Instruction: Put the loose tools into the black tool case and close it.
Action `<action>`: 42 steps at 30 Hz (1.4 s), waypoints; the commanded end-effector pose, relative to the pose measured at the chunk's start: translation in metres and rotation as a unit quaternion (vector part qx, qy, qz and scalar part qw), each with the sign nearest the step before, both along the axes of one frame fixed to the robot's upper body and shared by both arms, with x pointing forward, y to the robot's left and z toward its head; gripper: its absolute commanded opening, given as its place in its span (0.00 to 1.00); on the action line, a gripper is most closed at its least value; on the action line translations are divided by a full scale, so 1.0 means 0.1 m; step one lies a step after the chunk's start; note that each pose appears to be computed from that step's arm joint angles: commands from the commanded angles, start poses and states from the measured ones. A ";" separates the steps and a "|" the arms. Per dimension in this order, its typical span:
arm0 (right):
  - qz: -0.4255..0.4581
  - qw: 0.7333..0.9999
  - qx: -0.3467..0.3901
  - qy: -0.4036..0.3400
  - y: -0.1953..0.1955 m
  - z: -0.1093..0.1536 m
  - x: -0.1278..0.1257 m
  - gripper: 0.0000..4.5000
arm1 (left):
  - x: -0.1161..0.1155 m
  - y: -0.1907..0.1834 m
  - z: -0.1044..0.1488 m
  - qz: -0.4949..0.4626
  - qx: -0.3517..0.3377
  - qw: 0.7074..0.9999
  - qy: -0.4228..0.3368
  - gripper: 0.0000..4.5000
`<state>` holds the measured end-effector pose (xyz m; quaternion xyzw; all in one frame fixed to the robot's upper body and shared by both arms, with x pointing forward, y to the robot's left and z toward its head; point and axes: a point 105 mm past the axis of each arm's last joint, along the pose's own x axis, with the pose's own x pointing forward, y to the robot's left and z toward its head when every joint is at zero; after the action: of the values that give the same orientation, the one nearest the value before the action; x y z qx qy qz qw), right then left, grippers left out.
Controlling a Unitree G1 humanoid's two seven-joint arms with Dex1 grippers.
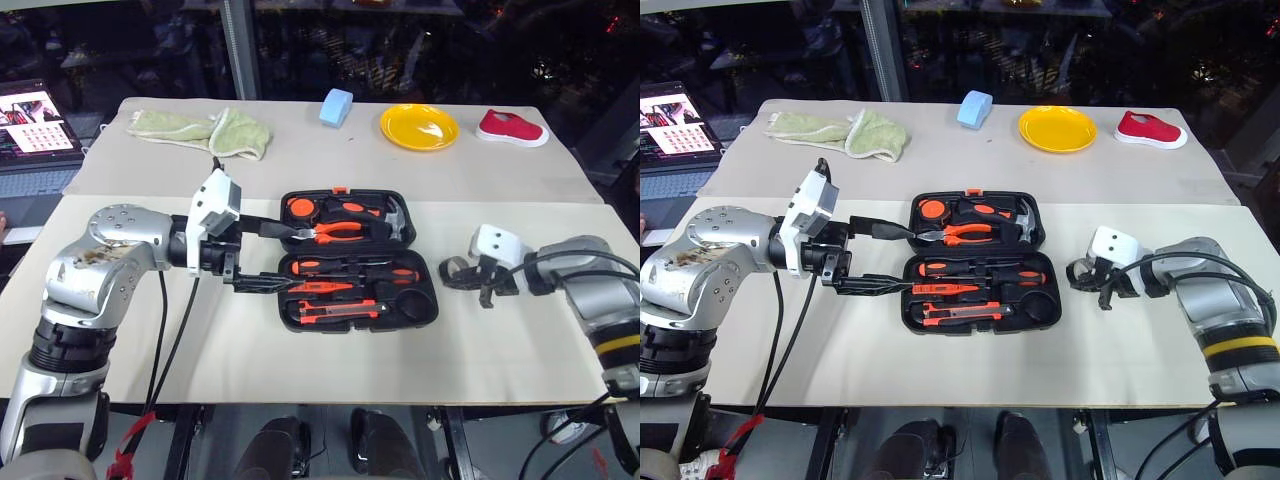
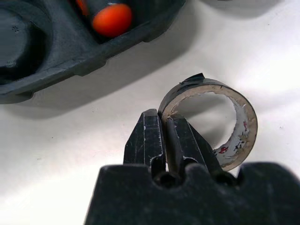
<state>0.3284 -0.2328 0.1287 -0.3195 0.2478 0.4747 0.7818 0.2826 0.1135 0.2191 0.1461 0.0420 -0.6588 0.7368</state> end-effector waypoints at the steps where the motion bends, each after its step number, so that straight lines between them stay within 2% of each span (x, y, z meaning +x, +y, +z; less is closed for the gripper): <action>1: 0.087 0.990 0.110 -0.011 0.39 0.68 -0.34 0.01 | -0.10 -0.07 0.00 -0.037 0.011 0.999 -0.008 1.00; 4: 0.122 0.987 0.102 0.015 0.58 0.69 -0.56 0.01 | -0.12 -0.08 -0.04 -0.048 0.019 0.999 -0.007 1.00; 7: 0.138 0.988 0.061 0.035 0.67 0.48 -0.68 0.01 | -0.12 -0.12 -0.03 -0.056 0.017 0.998 -0.007 1.00; 11: 0.130 0.991 0.022 0.036 0.68 0.29 -0.62 0.01 | -0.12 -0.15 -0.03 -0.063 0.014 0.998 -0.009 1.00; 20: 0.138 0.990 -0.029 0.027 0.76 0.24 -0.47 0.01 | -0.11 -0.18 -0.02 -0.066 0.008 0.998 -0.014 1.00; 31: 0.165 0.984 -0.039 0.062 0.80 0.16 -0.62 0.01 | -0.10 -0.22 0.00 -0.051 -0.006 0.999 -0.011 1.00; 32: 0.161 0.985 -0.039 0.058 0.81 0.15 -0.60 0.17 | -0.10 -0.22 0.00 -0.052 -0.006 0.999 -0.010 1.00; 33: 0.161 0.984 -0.041 0.056 0.81 0.15 -0.60 0.19 | -0.11 -0.22 0.00 -0.053 -0.005 0.999 -0.010 1.00; 42: 0.152 0.986 -0.034 0.059 0.76 0.15 -0.66 0.88 | -0.11 -0.21 0.02 -0.054 -0.005 0.998 -0.009 1.00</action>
<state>0.2617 -0.1537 0.1306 -0.3416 0.2748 0.6076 0.6623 0.2759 0.0946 0.2082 0.1375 0.0483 -0.6913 0.7077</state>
